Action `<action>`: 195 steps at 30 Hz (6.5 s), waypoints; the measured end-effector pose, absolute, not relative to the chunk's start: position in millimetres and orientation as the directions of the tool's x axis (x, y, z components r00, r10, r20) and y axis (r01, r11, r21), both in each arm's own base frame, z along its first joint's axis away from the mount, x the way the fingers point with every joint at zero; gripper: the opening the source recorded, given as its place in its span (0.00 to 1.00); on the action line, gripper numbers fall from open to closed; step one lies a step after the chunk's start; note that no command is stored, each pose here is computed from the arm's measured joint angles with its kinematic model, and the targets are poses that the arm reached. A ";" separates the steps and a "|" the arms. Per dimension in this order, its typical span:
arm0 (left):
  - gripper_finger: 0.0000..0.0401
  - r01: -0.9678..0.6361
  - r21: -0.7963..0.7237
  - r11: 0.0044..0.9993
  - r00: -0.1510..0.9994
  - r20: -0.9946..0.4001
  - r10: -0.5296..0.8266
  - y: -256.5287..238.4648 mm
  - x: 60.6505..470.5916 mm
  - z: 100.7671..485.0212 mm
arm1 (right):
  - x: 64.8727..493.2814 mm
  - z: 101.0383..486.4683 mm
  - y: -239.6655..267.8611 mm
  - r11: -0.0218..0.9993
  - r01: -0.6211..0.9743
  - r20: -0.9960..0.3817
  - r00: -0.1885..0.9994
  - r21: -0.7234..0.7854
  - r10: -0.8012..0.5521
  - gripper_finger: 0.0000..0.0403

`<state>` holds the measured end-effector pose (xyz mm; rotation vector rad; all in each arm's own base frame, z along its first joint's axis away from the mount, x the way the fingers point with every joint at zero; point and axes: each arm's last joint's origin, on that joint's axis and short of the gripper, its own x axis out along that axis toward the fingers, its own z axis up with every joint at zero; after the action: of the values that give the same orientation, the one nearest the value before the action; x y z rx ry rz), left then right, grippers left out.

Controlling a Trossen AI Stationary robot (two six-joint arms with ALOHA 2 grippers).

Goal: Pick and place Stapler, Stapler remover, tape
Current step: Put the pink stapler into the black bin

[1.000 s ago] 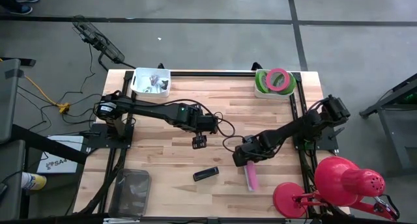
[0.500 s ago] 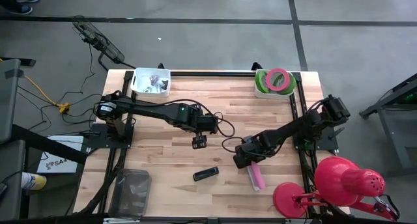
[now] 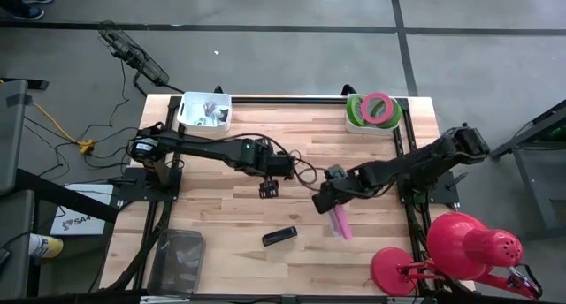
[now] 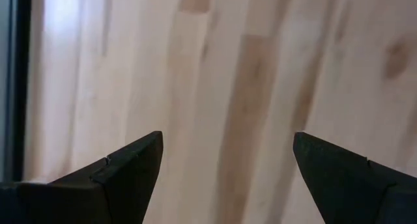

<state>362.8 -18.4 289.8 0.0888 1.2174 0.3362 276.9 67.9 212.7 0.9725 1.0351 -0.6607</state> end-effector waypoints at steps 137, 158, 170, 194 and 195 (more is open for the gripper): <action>0.34 -0.050 -0.167 0.985 0.996 -0.086 0.036 141.8 301.2 452.4 | 319.3 471.5 -153.7 0.993 -0.028 0.222 0.974 -0.116 0.053 0.40; 0.34 -0.045 -0.167 0.985 0.994 -0.104 0.027 141.8 301.4 449.9 | 318.0 472.8 -155.0 0.999 0.013 0.230 0.973 -0.052 -0.001 0.68; 0.34 -0.237 -0.139 0.961 0.961 -0.176 0.212 142.9 281.9 453.7 | 292.0 485.4 -152.7 0.969 0.248 0.190 0.952 -0.017 -0.241 0.75; 0.34 -0.584 -0.286 0.760 0.688 -0.671 0.276 89.7 174.8 444.8 | 277.4 466.4 -153.6 0.920 0.388 -0.087 0.920 0.051 -0.383 0.76; 0.34 -0.574 -0.281 0.769 0.670 -0.701 0.244 86.1 173.5 441.8 | 277.4 465.8 -153.6 0.920 0.388 -0.093 0.919 0.050 -0.383 0.76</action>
<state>173.5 86.1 441.8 -0.5166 0.6939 0.4845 277.4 -153.6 465.8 0.0675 0.0822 -0.3966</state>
